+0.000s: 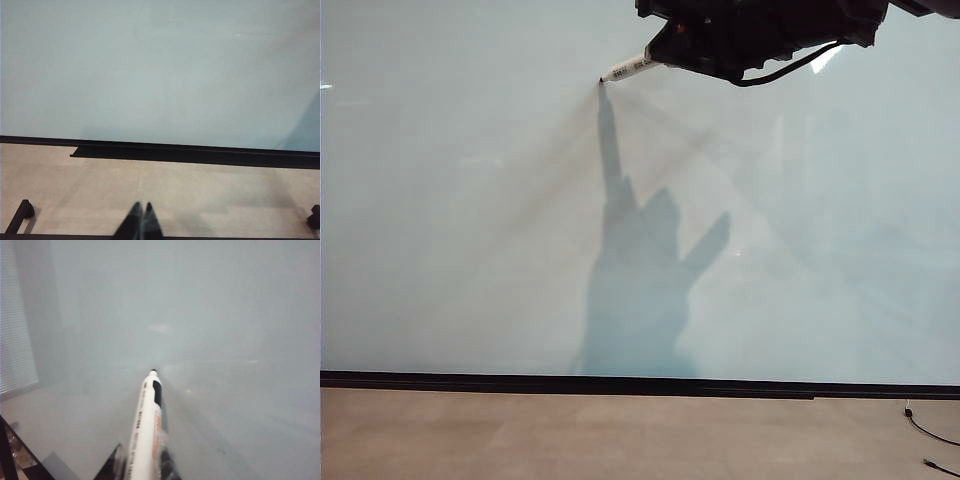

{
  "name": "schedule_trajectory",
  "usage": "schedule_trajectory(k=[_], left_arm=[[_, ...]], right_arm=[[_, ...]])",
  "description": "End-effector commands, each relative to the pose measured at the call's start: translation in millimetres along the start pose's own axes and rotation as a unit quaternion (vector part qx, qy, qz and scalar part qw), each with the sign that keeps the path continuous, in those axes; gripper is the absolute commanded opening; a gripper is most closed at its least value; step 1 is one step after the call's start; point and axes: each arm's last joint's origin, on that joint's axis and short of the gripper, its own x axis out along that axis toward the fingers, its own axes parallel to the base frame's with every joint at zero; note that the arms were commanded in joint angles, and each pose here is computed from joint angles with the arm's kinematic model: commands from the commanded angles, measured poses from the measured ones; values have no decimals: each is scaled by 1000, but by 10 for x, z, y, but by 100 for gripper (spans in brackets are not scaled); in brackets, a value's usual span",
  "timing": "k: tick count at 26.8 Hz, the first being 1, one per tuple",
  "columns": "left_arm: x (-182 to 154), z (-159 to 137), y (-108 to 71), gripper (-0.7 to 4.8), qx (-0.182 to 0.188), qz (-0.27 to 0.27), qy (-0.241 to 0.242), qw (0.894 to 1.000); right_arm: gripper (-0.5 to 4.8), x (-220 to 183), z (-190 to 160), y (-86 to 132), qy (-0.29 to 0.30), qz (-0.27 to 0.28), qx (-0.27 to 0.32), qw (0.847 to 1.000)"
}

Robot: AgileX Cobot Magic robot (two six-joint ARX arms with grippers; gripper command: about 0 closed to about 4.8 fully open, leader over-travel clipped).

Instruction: Pick up the pen on the shelf to the right of the whiteboard and write the letter Z.

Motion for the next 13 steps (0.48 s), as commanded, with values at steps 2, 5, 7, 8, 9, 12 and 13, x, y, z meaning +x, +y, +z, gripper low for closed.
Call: schedule_trajectory(k=[2, 5, 7, 8, 9, 12, 13], left_arm=[[-2, 18, -1, -4, 2, -2, -6, 1000], [-2, 18, -1, -5, 2, -1, -6, 1000], [-2, 18, -1, -4, 2, -2, -6, 1000], [-2, 18, -1, -4, 2, -1, -6, 1000], [-2, 18, -1, -5, 2, -1, -6, 1000], [-2, 18, -1, -5, 2, -1, -6, 1000], [-2, 18, -1, -5, 2, -1, -6, 1000]], right_arm=[[-5, 4, 36, -2, -9, -7, 1, 1000], [-5, 3, 38, -5, -9, -12, 1, 1000], [-5, 2, 41, -6, -10, -13, 1, 1000], [-5, 2, 43, -6, -11, -13, 1, 1000], [-5, 0, 48, -6, -11, -13, 1, 1000], [-5, -6, 57, -11, -12, -15, 0, 1000], [-5, -6, 55, -13, -12, -16, 0, 1000]])
